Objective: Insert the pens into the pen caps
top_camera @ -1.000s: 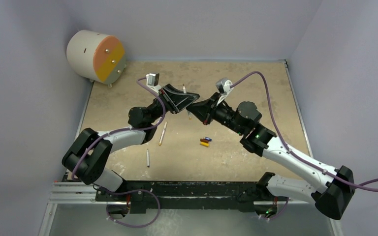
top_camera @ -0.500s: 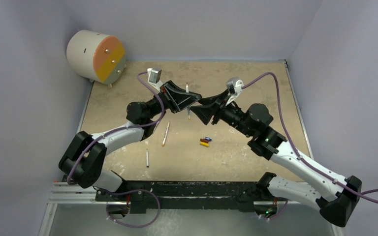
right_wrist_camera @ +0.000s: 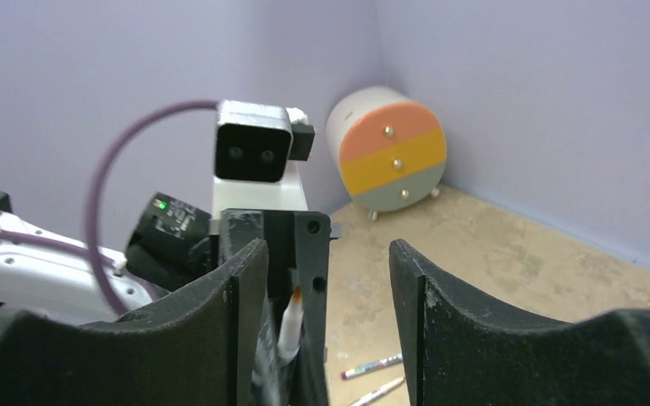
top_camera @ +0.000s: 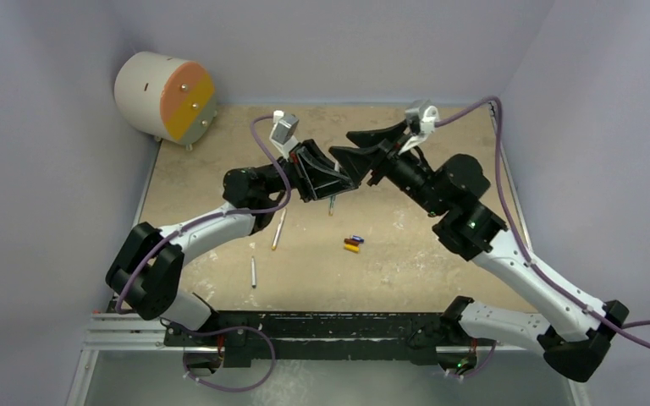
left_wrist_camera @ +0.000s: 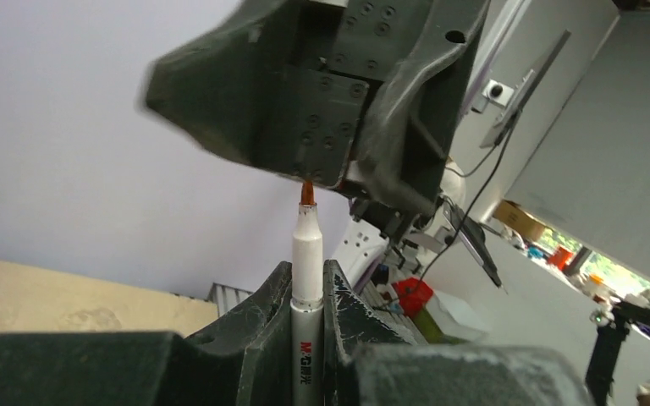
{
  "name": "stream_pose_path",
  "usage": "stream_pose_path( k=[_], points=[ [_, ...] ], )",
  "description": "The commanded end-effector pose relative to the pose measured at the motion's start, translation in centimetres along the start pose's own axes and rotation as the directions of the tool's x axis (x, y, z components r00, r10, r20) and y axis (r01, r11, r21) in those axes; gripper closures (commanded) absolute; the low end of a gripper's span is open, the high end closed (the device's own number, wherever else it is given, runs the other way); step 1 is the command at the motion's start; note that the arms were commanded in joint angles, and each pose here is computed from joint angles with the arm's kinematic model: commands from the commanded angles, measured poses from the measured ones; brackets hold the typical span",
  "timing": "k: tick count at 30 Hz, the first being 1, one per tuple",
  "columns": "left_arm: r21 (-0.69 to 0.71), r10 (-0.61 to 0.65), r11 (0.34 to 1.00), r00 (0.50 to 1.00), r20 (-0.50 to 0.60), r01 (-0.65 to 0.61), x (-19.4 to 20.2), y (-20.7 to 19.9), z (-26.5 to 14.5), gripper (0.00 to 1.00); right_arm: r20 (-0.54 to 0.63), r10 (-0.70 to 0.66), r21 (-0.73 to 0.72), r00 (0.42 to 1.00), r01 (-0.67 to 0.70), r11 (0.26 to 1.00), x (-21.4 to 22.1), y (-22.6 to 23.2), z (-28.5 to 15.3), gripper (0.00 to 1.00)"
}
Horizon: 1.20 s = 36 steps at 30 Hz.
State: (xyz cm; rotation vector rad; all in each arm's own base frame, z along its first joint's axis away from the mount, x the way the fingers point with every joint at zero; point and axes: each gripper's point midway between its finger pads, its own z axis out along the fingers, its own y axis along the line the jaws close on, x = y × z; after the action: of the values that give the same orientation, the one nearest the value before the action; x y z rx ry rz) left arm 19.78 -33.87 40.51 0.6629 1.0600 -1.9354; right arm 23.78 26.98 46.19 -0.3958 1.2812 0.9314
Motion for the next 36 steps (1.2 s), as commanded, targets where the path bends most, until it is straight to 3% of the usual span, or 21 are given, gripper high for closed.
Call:
stream_pose_path(
  k=[1, 5, 9, 15, 16, 19, 22, 36],
  points=[
    [0.074, 0.066, 0.995, 0.995, -0.080, -0.060, 0.7, -2.1, 0.8, 1.00, -0.025, -0.011, -0.065, 1.000, 0.009, 0.998, 0.9, 0.8, 1.6, 0.44],
    [0.050, 0.106, 0.993, 0.991, -0.086, -0.102, 0.4, -2.3, 0.9, 1.00, -0.048, -0.008, -0.075, 0.999, 0.004, 0.997, 1.6, 0.9, 2.0, 0.50],
    [-0.001, 0.149, 0.989, 0.984, -0.101, -0.150, 0.2, -1.6, 1.0, 1.00, -0.055, -0.005, -0.082, 0.998, 0.001, 0.997, 1.8, 1.0, 1.5, 0.74],
    [-0.046, 0.175, 0.983, 0.981, -0.089, -0.179, -0.4, -0.8, 1.2, 1.00, -0.048, 0.041, -0.124, 0.998, -0.047, 0.991, 1.7, 2.0, 0.3, 1.00],
    [-0.048, 0.176, 0.982, 0.981, -0.086, -0.181, -0.5, -0.7, 1.2, 0.98, -0.047, 0.044, -0.122, 0.998, -0.049, 0.991, 1.7, 2.0, 0.2, 1.00],
    [-0.047, 0.176, 0.983, 0.981, -0.079, -0.180, -0.6, -0.8, 1.3, 0.78, -0.032, 0.051, -0.097, 0.998, -0.054, 0.994, 1.3, 1.6, -0.2, 1.00],
    [-0.049, 0.165, 0.984, 0.983, -0.078, -0.169, -0.5, -0.8, 1.2, 0.65, 0.000, 0.045, -0.071, 0.999, -0.045, 0.996, 0.4, 1.2, -0.4, 1.00],
    [0.013, 0.128, 0.992, 0.979, -0.159, -0.128, 2.2, -2.6, -0.3, 0.74, 0.046, 0.011, -0.060, 0.999, -0.009, 0.998, -1.7, 1.0, 0.1, 1.00]
  ],
)
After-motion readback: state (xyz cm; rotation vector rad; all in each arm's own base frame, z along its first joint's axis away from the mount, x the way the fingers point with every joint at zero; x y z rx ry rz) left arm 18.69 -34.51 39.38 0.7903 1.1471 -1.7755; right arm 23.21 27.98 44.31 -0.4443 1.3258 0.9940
